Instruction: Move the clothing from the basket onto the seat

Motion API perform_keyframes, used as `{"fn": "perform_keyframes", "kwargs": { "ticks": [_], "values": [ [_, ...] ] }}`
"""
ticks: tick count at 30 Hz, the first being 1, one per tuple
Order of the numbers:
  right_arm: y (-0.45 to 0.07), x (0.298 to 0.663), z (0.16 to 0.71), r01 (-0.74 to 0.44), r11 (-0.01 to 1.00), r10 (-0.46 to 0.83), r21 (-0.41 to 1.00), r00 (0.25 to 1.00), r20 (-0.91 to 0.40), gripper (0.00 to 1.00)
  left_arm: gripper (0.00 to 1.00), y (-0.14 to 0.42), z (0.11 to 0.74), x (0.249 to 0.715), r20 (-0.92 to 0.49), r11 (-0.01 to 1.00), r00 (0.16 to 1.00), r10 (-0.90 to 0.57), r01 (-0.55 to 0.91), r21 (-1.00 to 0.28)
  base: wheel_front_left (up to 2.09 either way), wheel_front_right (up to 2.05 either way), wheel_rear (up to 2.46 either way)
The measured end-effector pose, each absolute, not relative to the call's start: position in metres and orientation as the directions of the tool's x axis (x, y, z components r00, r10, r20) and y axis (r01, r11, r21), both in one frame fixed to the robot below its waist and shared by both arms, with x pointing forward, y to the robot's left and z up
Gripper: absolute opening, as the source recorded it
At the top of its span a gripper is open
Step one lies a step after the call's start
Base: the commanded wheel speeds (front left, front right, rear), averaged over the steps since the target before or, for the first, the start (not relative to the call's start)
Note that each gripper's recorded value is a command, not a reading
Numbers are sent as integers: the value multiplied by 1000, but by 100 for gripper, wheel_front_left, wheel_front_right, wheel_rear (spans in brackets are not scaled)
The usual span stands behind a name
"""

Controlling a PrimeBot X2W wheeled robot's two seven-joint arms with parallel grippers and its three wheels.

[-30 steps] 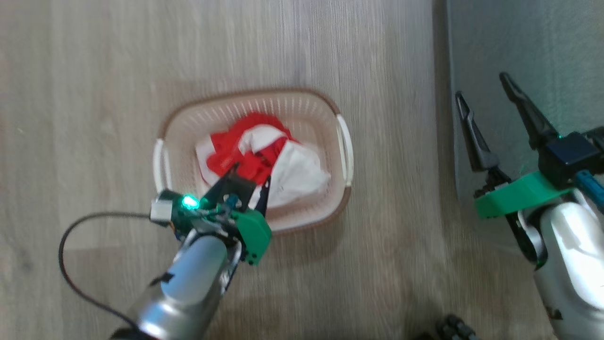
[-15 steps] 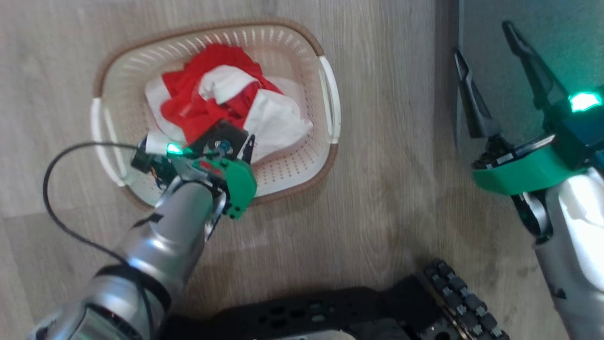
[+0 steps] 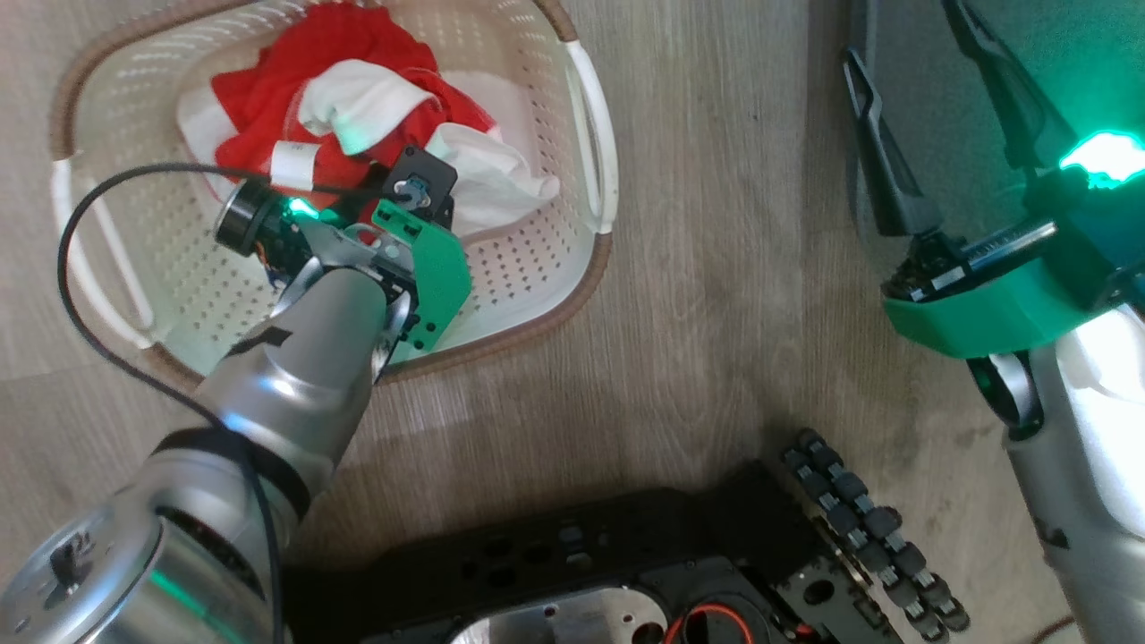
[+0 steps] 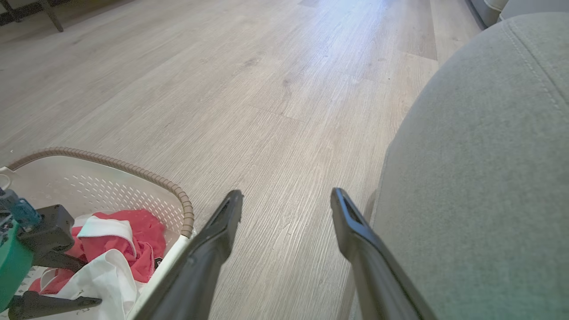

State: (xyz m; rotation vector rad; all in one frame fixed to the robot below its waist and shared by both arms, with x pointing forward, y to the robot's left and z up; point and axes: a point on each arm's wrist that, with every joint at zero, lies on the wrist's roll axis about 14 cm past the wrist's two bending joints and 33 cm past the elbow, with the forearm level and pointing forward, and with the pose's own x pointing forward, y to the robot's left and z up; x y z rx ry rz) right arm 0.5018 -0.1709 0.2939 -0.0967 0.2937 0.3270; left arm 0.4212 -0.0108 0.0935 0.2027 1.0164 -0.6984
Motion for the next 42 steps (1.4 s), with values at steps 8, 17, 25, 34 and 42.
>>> {"fn": "perform_keyframes", "kwargs": {
  "ticks": [8, 17, 25, 34, 42],
  "values": [
    [-173, 502, 290, -328, 943, 298, -53, 906, -301, 100, 69, -20, 75, 411, -858, 715, 258, -445, 679, -166, 0, 0, 0],
    [-173, 504, 291, -323, 945, 293, -52, 908, -298, 100, 0, -22, 75, 411, -859, 726, 255, -445, 664, -179, 0, 0, 0],
    [-171, 507, 306, -322, 945, 294, -59, 915, -277, 100, 0, -15, 100, 428, -832, 751, 335, -443, 645, -140, 0, 0, 0],
    [-166, 514, 352, -325, 942, 305, -82, 933, -192, 100, 0, -2, 150, 433, -776, 790, 451, -441, 606, -97, 0, 0, 0],
    [-162, 499, 385, -322, 943, 306, -83, 939, -158, 100, 0, 5, 209, 449, -697, 848, 588, -411, 527, -56, 0, 0, 0]
  ]
}}
